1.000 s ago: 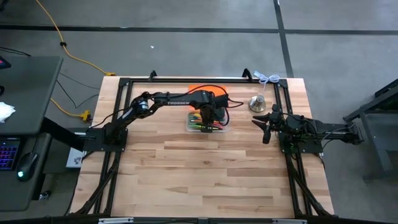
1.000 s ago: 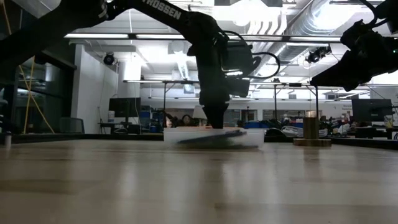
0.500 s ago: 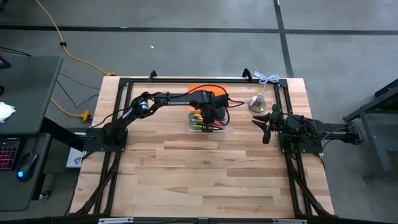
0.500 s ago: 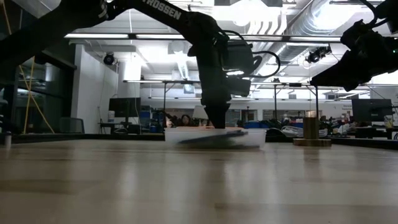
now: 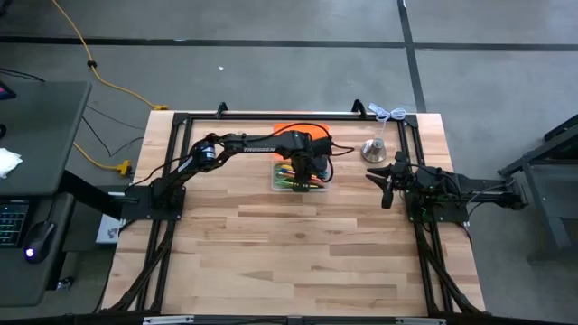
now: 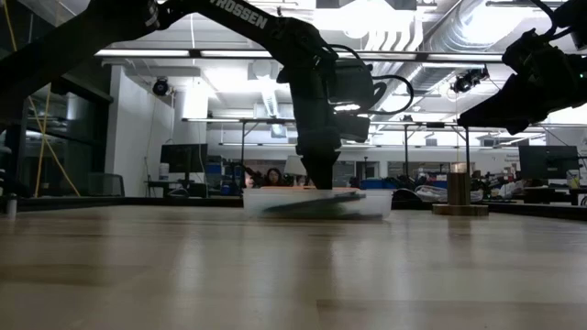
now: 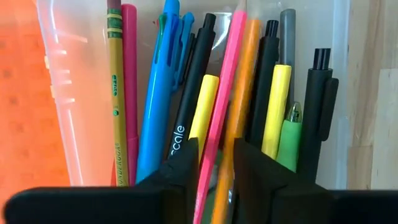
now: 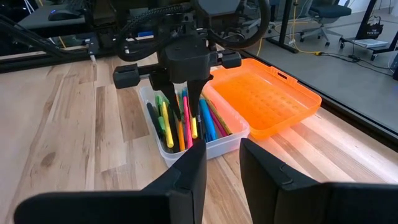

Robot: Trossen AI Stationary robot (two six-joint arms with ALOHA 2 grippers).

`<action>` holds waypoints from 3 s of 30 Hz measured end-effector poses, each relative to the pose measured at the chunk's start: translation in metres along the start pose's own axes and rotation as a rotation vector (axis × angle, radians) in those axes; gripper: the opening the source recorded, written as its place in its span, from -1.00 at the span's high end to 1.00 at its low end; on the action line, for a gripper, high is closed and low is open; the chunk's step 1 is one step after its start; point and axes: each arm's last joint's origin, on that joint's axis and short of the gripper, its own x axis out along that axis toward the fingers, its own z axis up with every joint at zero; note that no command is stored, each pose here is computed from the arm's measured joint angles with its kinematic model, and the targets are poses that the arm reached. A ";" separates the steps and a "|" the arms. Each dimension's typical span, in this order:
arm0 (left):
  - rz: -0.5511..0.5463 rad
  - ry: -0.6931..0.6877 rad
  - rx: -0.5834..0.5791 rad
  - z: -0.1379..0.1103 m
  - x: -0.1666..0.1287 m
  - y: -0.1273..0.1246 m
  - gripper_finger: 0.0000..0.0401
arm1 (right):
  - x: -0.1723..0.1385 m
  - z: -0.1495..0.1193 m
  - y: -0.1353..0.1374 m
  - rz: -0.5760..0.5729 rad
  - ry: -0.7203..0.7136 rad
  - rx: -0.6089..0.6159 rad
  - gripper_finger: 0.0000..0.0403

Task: Pick & place school supplies into a supply box
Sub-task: Put the orange pencil into the supply box, then return to Home Position

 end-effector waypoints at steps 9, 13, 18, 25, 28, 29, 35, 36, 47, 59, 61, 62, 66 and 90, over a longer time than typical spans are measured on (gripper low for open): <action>0.050 -0.004 -0.002 0.008 -0.027 0.004 0.21 | 0.000 0.000 0.000 0.000 0.000 0.000 0.63; 0.071 -0.060 -0.012 0.017 -0.054 0.010 0.20 | 0.000 0.000 0.000 0.000 0.000 0.000 0.63; 0.089 -0.117 -0.047 0.022 -0.085 0.016 0.20 | 0.000 0.000 0.000 0.001 0.000 0.000 0.63; 0.068 -0.128 -0.155 0.006 -0.127 0.018 0.22 | 0.000 0.000 0.000 0.000 0.000 -0.003 0.63; 0.072 -0.146 -0.186 -0.001 -0.147 0.017 0.23 | 0.000 0.000 0.000 0.000 -0.001 -0.002 0.63; 0.070 -0.154 -0.192 -0.003 -0.153 0.016 0.23 | 0.000 0.000 0.000 0.000 -0.003 -0.002 0.63; 0.065 -0.233 -0.212 -0.015 -0.197 0.008 0.22 | 0.000 0.004 0.001 0.006 -0.035 0.010 0.63; 0.067 -0.248 -0.214 -0.017 -0.203 0.007 0.23 | 0.000 0.004 0.001 0.009 -0.040 0.012 0.63; 0.014 -0.411 -0.230 -0.039 -0.264 -0.007 0.23 | 0.000 0.005 0.001 0.017 -0.053 0.043 0.63; -0.062 -0.488 -0.185 -0.052 -0.291 -0.016 0.22 | 0.000 0.005 0.001 0.015 -0.049 0.041 0.63; -0.065 -0.485 -0.184 -0.052 -0.290 -0.016 0.22 | 0.000 0.005 0.001 0.011 -0.049 0.041 0.63; -0.073 -0.478 -0.184 -0.053 -0.290 -0.016 0.22 | 0.000 0.005 0.001 0.007 -0.049 0.041 0.63; -0.124 -0.435 -0.165 -0.050 -0.278 -0.024 0.22 | 0.000 0.005 0.000 -0.013 -0.052 0.041 0.63; -0.111 -0.650 -0.250 -0.121 -0.224 -0.068 0.22 | 0.000 0.005 -0.003 -0.110 -0.068 0.039 0.63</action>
